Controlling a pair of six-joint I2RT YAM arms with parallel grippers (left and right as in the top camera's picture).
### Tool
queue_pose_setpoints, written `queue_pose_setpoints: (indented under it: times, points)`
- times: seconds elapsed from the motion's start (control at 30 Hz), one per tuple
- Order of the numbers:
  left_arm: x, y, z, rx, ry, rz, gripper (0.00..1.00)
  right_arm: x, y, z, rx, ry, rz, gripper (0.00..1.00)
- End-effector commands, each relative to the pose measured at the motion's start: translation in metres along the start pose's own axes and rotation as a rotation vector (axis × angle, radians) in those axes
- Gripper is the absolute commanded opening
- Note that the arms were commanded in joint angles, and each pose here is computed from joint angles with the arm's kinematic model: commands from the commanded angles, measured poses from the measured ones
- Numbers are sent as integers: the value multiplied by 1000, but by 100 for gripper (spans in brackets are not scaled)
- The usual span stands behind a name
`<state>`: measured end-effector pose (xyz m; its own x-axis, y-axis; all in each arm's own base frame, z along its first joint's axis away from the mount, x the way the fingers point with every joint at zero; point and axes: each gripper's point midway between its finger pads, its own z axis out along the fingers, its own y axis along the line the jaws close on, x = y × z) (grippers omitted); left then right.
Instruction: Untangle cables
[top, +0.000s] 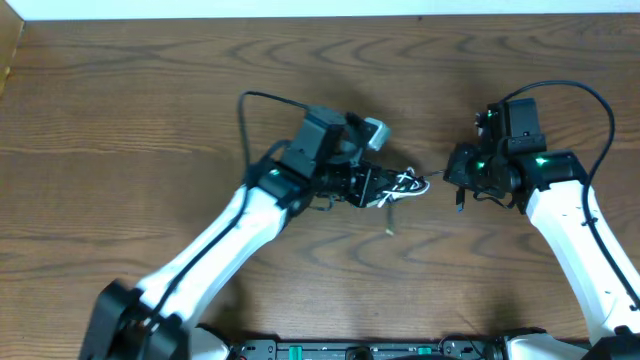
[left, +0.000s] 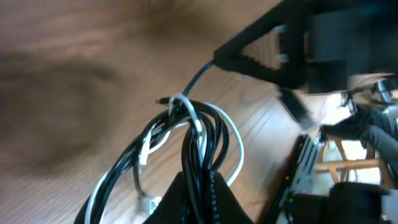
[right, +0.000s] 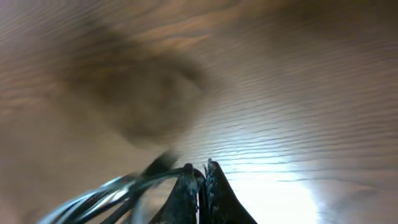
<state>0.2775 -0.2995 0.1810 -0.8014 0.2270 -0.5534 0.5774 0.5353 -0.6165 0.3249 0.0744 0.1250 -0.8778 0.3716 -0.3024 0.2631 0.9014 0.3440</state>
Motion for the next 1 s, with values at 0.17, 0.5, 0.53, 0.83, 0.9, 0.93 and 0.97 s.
queue_pose_setpoints:
  times: [0.17,0.5,0.53,0.83,0.9,0.93,0.97]
  points:
    - [-6,2,-32,-35,-39,-37,7,-15,-60,9,198,-14,117,6]
    - [-9,7,-35,-44,-49,-66,7,-3,-30,20,-3,95,30,58]
    - [-7,7,-33,-44,-43,-66,7,-1,-22,20,-49,109,10,65]
    - [-11,34,-31,-192,-78,-140,7,13,23,9,-331,187,-92,79]
    - [-13,39,-32,-215,-94,-172,7,13,29,7,-366,187,-95,79]
    - [-14,39,-32,-220,-100,-183,7,12,33,6,-385,187,-98,79]
    - [-15,39,-32,-218,-103,-183,7,12,35,5,-401,186,-100,79]
